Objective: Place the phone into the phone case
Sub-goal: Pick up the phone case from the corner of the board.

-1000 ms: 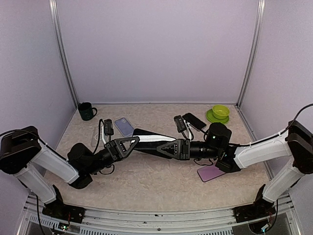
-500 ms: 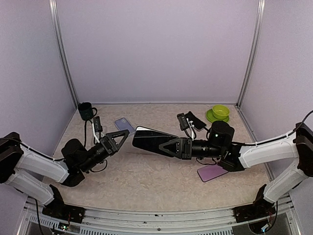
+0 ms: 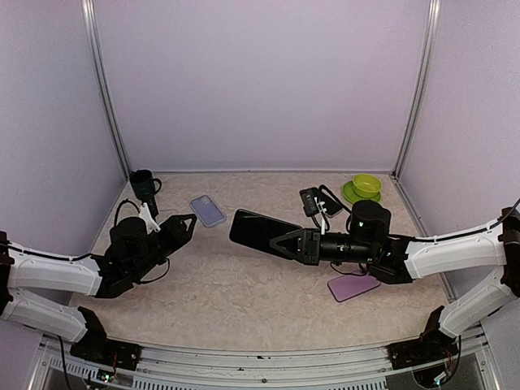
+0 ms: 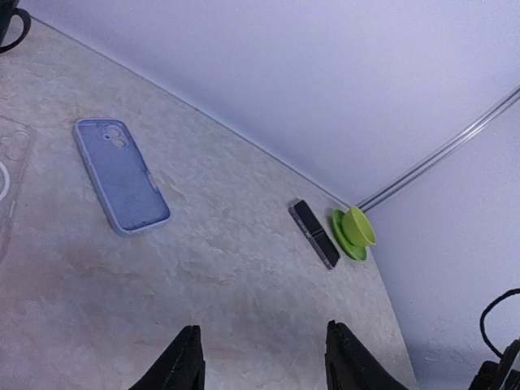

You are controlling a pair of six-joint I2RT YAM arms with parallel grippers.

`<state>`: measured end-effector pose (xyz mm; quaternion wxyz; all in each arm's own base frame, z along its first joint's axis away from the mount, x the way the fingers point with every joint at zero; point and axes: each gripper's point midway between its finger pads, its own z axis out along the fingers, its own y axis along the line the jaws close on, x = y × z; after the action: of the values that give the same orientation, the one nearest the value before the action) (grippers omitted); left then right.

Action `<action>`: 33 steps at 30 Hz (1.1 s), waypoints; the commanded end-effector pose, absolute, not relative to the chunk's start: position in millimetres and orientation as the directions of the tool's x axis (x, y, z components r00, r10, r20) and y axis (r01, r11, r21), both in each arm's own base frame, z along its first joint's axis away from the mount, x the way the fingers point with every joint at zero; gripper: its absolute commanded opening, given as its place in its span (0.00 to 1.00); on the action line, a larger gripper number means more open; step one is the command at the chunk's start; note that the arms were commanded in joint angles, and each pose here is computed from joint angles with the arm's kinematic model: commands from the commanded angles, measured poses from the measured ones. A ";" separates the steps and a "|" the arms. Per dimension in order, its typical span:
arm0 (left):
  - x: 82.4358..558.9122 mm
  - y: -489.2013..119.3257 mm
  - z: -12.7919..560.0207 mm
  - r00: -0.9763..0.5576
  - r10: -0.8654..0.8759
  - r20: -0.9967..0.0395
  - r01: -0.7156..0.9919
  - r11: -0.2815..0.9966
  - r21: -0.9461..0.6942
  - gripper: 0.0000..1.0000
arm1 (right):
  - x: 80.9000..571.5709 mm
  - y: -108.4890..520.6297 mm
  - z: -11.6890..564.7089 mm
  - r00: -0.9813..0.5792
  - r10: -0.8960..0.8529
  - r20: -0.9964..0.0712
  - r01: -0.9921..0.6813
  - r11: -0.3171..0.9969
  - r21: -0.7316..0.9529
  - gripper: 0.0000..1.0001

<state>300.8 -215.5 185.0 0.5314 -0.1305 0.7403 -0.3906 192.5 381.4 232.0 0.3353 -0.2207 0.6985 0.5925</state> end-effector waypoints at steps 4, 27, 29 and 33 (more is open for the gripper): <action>326.1 -189.7 152.5 -0.400 -0.560 -0.726 0.013 0.789 -0.615 0.49 | 193.5 377.8 243.9 -0.642 0.120 -0.757 -0.732 0.199 0.652 0.00; 415.7 -211.2 100.0 -0.591 -0.428 -0.684 -0.179 0.896 -0.407 0.40 | 199.2 364.8 245.3 -0.601 0.122 -0.790 -0.741 0.287 0.607 0.00; 421.7 -213.6 88.5 -0.620 -0.403 -0.673 -0.194 0.910 -0.366 0.40 | 199.3 363.3 245.3 -0.596 0.123 -0.794 -0.742 0.293 0.603 0.00; 429.9 -210.0 69.8 -0.661 -0.373 -0.651 -0.237 0.927 -0.291 0.39 | 199.8 360.9 244.4 -0.591 0.128 -0.797 -0.742 0.301 0.599 0.00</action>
<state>432.1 -224.7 99.0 0.4190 -0.1746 0.8773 -0.1559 199.4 365.5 224.0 0.3631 -0.2159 0.7259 0.5427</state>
